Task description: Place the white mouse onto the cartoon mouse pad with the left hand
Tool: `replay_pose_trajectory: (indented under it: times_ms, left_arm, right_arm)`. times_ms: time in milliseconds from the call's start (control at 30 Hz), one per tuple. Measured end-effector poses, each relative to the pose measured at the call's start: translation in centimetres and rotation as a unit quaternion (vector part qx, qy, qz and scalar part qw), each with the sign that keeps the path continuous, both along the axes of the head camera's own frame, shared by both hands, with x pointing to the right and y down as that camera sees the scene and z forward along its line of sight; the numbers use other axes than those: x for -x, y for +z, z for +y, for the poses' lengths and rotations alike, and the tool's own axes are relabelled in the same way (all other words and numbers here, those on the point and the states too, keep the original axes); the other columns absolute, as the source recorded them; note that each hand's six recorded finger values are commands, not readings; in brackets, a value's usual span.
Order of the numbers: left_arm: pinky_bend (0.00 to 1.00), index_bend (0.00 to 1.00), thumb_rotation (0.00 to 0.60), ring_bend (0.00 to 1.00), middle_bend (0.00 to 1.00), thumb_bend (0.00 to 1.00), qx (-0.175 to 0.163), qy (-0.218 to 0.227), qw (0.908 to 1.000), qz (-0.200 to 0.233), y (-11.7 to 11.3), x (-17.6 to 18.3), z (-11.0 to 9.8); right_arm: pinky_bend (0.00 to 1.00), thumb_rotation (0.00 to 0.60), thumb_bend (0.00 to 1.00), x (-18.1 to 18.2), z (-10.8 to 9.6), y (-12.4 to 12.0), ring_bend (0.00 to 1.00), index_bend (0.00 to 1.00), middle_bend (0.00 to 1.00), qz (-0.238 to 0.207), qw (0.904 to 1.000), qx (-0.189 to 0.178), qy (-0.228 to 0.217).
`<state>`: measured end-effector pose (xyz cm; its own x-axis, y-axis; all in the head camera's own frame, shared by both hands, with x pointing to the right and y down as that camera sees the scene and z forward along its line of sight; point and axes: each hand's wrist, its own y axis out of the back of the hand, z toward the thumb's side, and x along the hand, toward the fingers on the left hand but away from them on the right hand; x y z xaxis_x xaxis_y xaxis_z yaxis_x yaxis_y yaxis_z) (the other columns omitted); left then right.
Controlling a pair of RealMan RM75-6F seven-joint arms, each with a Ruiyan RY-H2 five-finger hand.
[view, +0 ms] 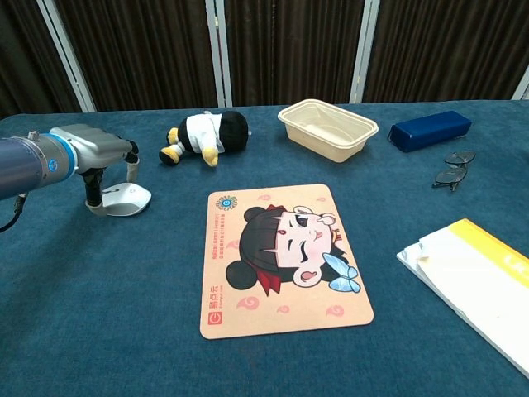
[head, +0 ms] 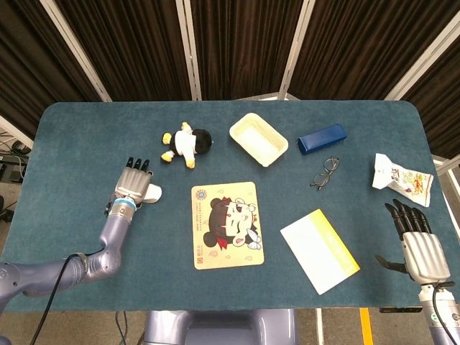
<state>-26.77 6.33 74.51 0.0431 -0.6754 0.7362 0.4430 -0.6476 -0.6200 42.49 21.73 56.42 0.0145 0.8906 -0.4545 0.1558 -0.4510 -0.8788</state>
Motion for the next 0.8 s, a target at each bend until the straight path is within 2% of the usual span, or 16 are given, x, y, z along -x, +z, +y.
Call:
replay_pose_trajectory:
  times_ms: [100, 233, 333, 600, 800]
  left_arm:
    - [0.0, 0.36, 0.6, 0.0, 0.0, 0.24, 0.002, -0.001, 1.0, 0.004, 0.2, -0.3, 0.1]
    - [0.0, 0.42, 0.6, 0.0, 0.0, 0.36, 0.006, -0.001, 1.0, 0.007, 0.4, -0.6, 0.3]
    - [0.0, 0.45, 0.6, 0.0, 0.0, 0.41, 0.004, 0.001, 1.0, 0.008, 0.4, -0.7, 0.4]
    - [0.0, 0.47, 0.6, 0.0, 0.0, 0.41, 0.001, -0.005, 0.9997, 0.024, 0.0, -1.0, 0.2]
    - [0.0, 0.48, 0.6, 0.0, 0.0, 0.41, -0.014, 0.014, 0.9983, 0.054, -1.8, -2.3, -0.3]
  right_arm:
    - [0.0, 0.6, 0.11, 0.0, 0.0, 0.0, 0.0, 0.0, 0.0, 0.0, 1.0, 0.0, 0.0]
    - [0.0, 0.6, 0.11, 0.0, 0.0, 0.0, 0.0, 0.0, 0.0, -0.001, 1.0, 0.001, 0.001]
    - [0.0, 0.6, 0.11, 0.0, 0.0, 0.0, 0.0, 0.0, 0.0, -0.002, 1.0, 0.001, 0.001]
    - [0.0, 0.6, 0.11, 0.0, 0.0, 0.0, 0.0, 0.0, 0.0, -0.002, 1.0, 0.001, 0.001]
    - [0.0, 0.6, 0.11, 0.0, 0.0, 0.0, 0.0, 0.0, 0.0, -0.002, 1.0, 0.001, 0.001]
